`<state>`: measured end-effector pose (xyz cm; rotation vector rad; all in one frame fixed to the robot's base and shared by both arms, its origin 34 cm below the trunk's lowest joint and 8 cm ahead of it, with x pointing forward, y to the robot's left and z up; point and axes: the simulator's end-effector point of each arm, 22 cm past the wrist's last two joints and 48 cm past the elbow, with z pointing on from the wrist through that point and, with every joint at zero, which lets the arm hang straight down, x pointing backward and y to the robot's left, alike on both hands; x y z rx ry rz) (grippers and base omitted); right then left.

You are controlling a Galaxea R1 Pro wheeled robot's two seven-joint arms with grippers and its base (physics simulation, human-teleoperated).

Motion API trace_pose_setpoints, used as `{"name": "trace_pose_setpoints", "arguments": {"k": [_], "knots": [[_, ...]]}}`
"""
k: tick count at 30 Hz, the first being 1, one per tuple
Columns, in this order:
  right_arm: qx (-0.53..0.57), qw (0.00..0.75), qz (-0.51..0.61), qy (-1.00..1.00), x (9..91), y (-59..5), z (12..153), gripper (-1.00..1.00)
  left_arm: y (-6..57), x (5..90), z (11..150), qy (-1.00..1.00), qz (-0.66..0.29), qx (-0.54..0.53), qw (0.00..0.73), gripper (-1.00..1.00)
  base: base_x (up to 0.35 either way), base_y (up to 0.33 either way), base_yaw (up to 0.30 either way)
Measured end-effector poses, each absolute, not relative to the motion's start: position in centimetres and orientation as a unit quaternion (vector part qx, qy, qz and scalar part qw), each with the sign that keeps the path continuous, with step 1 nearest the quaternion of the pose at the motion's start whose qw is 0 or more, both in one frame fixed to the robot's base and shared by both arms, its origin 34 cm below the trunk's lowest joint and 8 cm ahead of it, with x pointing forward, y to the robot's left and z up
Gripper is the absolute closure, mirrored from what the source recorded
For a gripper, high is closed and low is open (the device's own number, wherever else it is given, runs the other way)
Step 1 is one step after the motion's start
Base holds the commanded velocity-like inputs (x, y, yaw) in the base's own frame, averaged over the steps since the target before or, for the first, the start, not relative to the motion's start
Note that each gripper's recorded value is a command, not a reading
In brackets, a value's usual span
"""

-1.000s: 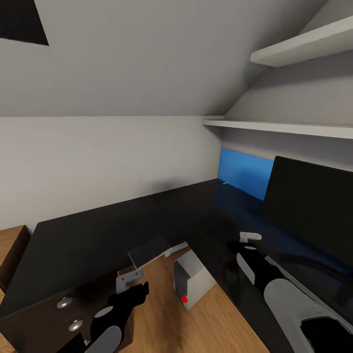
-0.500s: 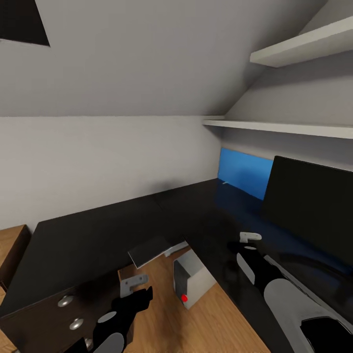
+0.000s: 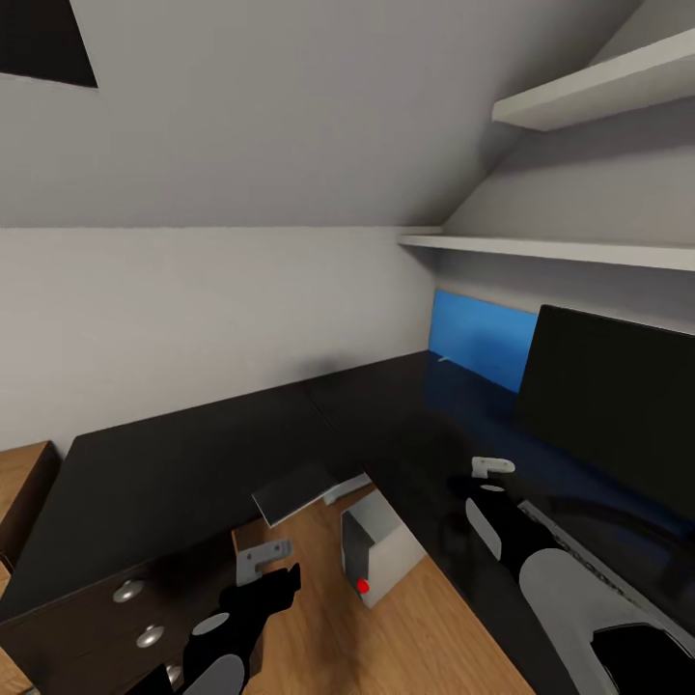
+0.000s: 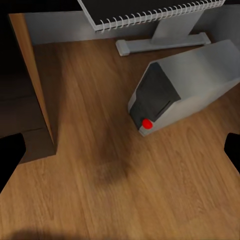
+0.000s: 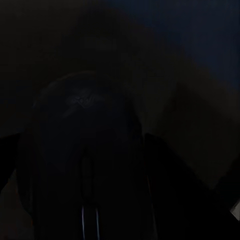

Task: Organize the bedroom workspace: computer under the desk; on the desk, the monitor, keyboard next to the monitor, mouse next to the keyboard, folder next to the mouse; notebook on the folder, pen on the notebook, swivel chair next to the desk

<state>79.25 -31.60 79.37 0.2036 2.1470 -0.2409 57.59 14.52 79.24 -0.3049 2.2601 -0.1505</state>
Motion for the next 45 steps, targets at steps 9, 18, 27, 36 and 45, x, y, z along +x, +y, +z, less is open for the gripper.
{"name": "trace_pose_setpoints", "arguments": {"k": [9,18,27,36,45], "knots": [[0.083,0.467,-0.098,0.875,79.2,-31.6,78.0,1.0,14.6,57.6,77.9,0.899,-0.06,-0.122,0.416,-1.0,0.0,0.0,0.0],[0.081,0.458,-0.097,0.88,79.0,-31.4,77.7,-1.0,14.6,57.6,77.9,0.899,-0.06,-0.122,0.415,-1.0,0.0,0.0,0.0],[0.079,0.459,-0.096,0.88,79.0,-31.2,77.8,-1.0,14.6,57.6,77.9,0.899,-0.06,-0.122,0.416,-1.0,0.0,0.0,0.0],[0.073,0.464,-0.083,0.879,80.0,-30.0,80.3,-1.0,14.6,57.6,77.8,0.9,-0.059,-0.123,0.415,-1.0,0.0,0.0,0.0],[0.063,0.412,-0.025,0.908,79.0,-23.7,80.0,-1.0,14.8,57.6,77.8,0.9,-0.058,-0.124,0.415,-1.0,0.0,0.0,0.024]]}}
